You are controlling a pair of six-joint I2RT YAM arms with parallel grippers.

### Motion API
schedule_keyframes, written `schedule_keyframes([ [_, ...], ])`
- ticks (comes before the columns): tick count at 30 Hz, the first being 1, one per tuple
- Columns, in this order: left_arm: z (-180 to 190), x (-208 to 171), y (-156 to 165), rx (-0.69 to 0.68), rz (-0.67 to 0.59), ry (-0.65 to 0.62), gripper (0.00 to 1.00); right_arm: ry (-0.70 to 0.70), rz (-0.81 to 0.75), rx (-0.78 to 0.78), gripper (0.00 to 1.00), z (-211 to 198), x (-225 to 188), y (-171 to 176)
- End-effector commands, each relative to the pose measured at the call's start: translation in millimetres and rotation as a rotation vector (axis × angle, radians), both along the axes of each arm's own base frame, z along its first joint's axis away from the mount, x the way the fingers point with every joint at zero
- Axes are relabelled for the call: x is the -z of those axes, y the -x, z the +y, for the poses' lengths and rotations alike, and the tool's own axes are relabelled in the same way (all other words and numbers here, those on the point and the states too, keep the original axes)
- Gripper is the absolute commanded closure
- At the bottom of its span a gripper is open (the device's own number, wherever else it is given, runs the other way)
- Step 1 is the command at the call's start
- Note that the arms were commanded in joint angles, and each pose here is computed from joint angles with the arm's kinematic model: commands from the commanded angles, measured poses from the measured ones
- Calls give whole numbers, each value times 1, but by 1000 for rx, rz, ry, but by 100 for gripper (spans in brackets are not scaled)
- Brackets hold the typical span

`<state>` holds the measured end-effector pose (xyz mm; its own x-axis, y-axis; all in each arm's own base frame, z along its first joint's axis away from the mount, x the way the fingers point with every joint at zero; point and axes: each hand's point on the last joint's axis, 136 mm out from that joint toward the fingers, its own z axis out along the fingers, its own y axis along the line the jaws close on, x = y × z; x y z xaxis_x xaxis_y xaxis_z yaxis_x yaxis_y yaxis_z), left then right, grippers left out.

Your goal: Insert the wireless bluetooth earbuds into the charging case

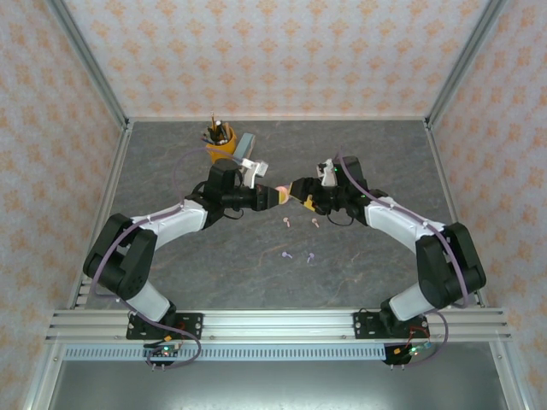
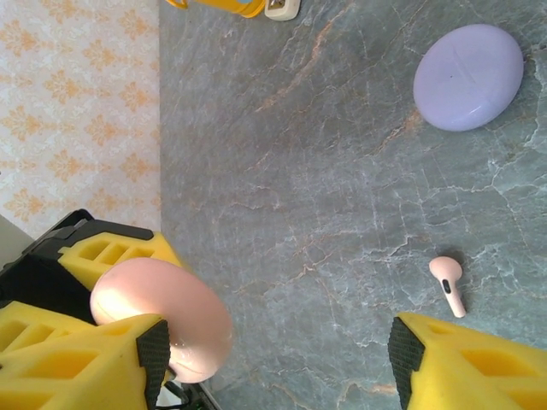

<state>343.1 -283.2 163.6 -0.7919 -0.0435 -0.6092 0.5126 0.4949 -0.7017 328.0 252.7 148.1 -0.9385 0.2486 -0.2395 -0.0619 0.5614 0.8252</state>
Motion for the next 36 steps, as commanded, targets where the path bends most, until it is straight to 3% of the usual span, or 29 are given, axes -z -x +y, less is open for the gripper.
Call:
schedule_keyframes([
  [1, -7, -19, -3, 40, -53, 34, 90, 28, 10, 20, 31, 1, 16, -6],
  [10, -6, -19, 0, 46, -53, 31, 90, 58, 74, 119, 34, -22, 42, -14],
  [24, -6, -13, -3, 36, -48, 27, 91, -47, 14, 148, 33, -22, -12, -11],
  [29, -3, -11, -6, 11, -61, -2, 91, -110, 127, 291, 24, -19, -16, -19],
  [36, -1, -12, -11, -7, -74, -19, 91, -160, 262, 451, 22, -3, -14, -22],
])
